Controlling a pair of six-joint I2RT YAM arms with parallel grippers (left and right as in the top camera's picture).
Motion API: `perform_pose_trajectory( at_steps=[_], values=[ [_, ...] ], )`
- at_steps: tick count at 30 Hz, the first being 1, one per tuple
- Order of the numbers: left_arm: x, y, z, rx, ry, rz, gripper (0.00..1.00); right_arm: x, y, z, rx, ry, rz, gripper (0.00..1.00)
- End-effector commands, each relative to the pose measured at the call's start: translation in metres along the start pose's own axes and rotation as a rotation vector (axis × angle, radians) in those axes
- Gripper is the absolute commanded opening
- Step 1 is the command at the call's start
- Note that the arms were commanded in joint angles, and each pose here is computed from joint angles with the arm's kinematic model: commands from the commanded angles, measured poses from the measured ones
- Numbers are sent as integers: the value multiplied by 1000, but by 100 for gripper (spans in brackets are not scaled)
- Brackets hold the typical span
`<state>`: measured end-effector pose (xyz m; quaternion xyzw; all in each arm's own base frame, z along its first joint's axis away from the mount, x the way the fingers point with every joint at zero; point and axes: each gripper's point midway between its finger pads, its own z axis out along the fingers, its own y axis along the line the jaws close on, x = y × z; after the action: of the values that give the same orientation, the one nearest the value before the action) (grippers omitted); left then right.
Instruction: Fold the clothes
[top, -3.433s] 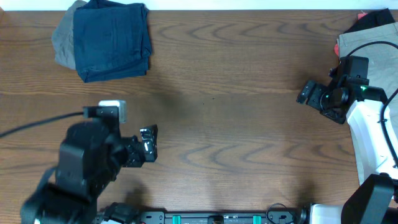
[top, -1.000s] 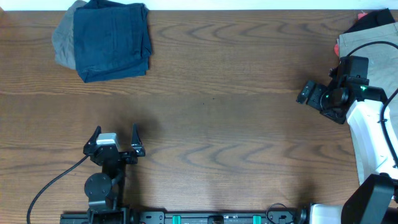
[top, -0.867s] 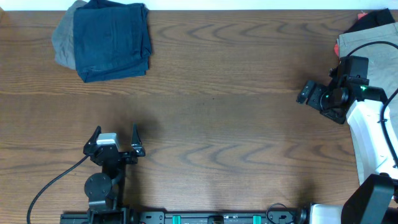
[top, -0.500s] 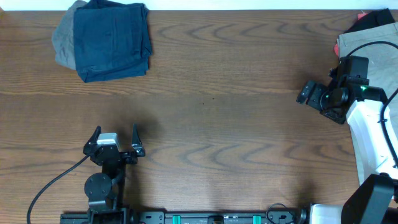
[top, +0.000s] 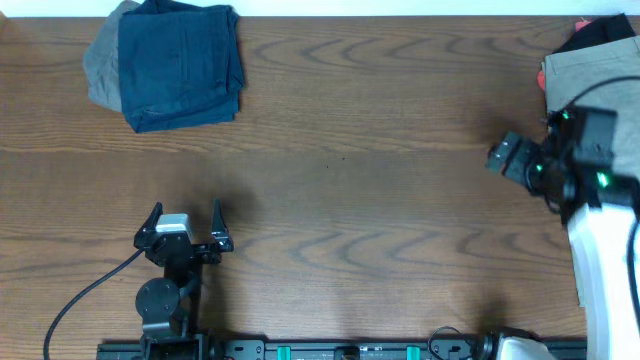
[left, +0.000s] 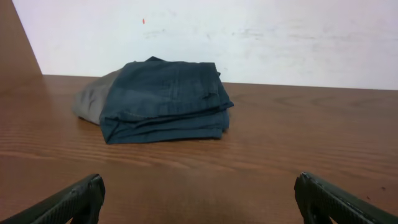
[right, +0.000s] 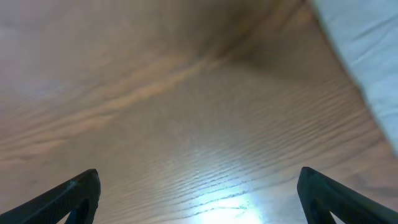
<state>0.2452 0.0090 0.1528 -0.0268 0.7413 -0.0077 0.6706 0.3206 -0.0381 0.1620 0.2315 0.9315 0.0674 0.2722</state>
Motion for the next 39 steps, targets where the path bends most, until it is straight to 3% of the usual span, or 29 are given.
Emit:
perform_pose_trajectory(
  at_steps=[1, 9, 17, 23, 31, 39],
  values=[
    [15, 0, 0, 4, 48, 4, 98, 4, -21, -30, 92, -128, -53, 99],
    [15, 0, 0, 4, 48, 3, 98, 45, -40, -55, 89, -303, -67, 99],
    [14, 0, 0, 4, 47, 4, 98, 47, 0, -63, -188, -665, -150, 99],
    [14, 0, 0, 4, 47, 4, 98, 47, 2, -67, -254, -852, -176, 99],
    [15, 0, 0, 4, 48, 4, 98, 55, 4, -62, -328, -950, -191, 99],
    [14, 0, 0, 4, 47, 4, 98, 63, 18, -64, -372, -1007, -345, 99]
  ],
)
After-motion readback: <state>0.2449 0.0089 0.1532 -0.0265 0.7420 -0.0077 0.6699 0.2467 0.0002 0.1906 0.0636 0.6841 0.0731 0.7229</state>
